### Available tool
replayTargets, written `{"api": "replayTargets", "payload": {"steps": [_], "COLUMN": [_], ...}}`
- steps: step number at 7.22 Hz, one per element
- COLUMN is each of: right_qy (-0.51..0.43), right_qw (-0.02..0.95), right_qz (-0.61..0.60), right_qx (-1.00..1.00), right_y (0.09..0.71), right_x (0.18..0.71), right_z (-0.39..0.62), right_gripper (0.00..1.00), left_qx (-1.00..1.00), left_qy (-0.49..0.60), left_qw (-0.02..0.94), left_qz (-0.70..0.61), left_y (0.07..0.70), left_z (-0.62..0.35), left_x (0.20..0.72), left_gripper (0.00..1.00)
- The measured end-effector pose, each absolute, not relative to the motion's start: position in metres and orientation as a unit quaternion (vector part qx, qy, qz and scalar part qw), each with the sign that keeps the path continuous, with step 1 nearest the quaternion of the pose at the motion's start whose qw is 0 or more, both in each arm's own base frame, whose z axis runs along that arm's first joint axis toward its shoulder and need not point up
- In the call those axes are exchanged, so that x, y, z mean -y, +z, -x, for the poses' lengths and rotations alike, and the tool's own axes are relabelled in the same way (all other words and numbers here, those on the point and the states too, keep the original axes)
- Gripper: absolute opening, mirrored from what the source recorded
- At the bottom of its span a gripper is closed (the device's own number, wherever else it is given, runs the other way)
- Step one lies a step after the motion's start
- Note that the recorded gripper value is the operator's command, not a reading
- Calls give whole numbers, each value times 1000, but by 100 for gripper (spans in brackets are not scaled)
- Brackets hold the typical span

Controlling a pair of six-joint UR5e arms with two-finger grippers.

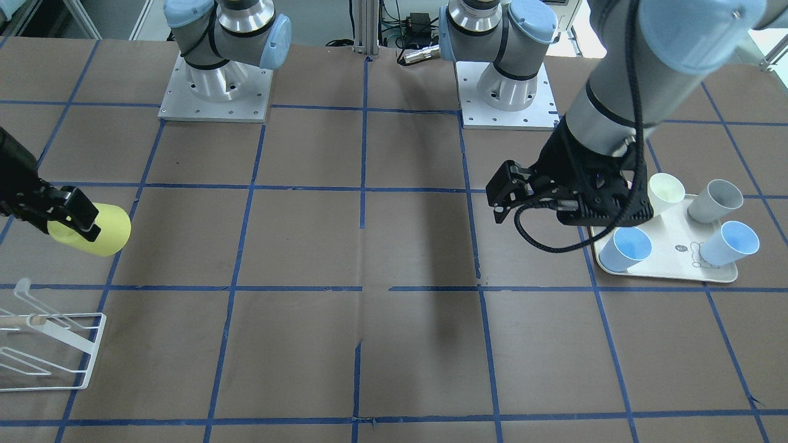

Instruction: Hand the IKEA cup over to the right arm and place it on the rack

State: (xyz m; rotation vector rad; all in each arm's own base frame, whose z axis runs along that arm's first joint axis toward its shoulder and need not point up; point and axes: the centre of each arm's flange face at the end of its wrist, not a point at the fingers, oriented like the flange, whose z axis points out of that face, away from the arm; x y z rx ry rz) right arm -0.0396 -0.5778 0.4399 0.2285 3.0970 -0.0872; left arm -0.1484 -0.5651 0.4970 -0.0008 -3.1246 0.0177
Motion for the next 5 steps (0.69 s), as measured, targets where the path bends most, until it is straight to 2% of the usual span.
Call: {"api": "replayTargets", "payload": {"steps": [2, 3, 5], "right_qy": [-47, -48, -57], "right_qw": [-10, -13, -18], "right_qz": [-20, -10, -7], "right_qx": [-999, -999, -998], "right_y": [433, 428, 411], "right_x": [585, 586, 597], "right_z": [85, 106, 128], "right_gripper": [26, 26, 26], "left_qx": [1000, 1000, 999], "left_qy": [-1, 0, 36], "left_qw": [-13, -13, 11], "left_qz": [16, 17, 9], "left_y": [518, 510, 486], "left_z": [154, 150, 141], "left_x": [508, 487, 480], "left_gripper": [100, 100, 100]}}
